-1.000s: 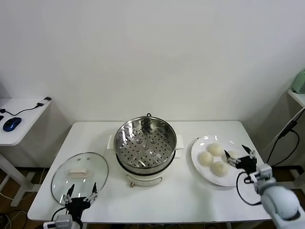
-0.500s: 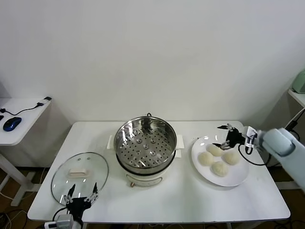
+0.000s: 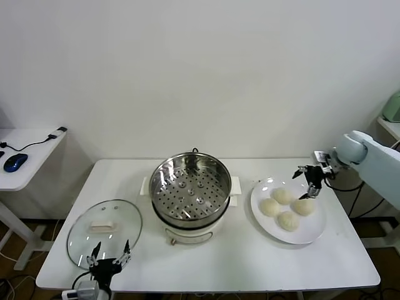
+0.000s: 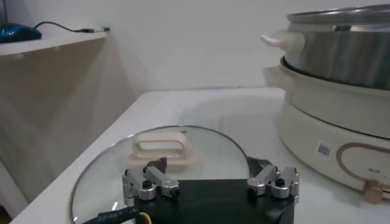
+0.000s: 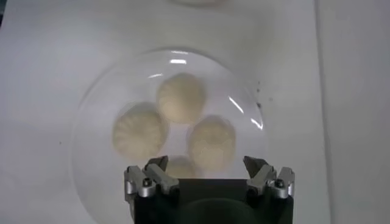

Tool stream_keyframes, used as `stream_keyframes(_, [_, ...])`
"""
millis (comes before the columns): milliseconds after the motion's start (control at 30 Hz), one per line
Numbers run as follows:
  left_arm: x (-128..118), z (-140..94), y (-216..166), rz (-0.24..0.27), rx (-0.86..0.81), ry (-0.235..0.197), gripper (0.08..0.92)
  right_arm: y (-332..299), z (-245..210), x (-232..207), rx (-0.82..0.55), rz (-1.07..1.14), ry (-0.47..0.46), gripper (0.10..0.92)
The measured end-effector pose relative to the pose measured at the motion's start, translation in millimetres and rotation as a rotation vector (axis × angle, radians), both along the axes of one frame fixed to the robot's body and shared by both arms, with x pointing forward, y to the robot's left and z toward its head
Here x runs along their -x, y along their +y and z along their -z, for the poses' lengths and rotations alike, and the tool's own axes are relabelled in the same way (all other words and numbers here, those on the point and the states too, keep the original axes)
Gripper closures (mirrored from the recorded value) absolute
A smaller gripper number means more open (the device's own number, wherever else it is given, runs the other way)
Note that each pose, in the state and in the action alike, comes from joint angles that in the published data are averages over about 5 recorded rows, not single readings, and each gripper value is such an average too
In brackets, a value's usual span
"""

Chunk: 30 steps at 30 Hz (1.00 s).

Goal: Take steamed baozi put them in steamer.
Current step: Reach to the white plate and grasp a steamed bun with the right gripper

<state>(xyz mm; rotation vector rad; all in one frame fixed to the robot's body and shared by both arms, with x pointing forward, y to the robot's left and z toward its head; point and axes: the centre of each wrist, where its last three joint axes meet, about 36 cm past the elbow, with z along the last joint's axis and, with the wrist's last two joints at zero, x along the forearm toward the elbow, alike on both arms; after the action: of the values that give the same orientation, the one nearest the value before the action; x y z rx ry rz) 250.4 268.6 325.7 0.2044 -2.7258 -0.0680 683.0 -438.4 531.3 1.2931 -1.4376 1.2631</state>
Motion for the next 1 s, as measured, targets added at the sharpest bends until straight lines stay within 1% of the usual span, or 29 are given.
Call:
stream_keyframes(367, [-1,7,2,-0.006,0.000,0.013,0.177,27,41,-25,0.043,0.042,0.050,0.200])
stream_keyframes(633, [-3,10,3,-0.007,0.000,0.016,0.177,40,66,-32,0.074,0.062,0.055,0.200])
stream_keyframes(800, [-5,10,3,-0.006,0.001,0.016,0.177,46,74,-35,0.084,0.075,0.050,0.203])
stream_keyframes(900, [-5,11,3,-0.007,0.000,0.018,0.177,47,76,-36,0.086,0.083,0.049,0.232])
stream_keyframes(1000, [-5,11,3,-0.007,0.000,0.020,0.177,47,76,-37,0.088,0.089,0.051,0.281])
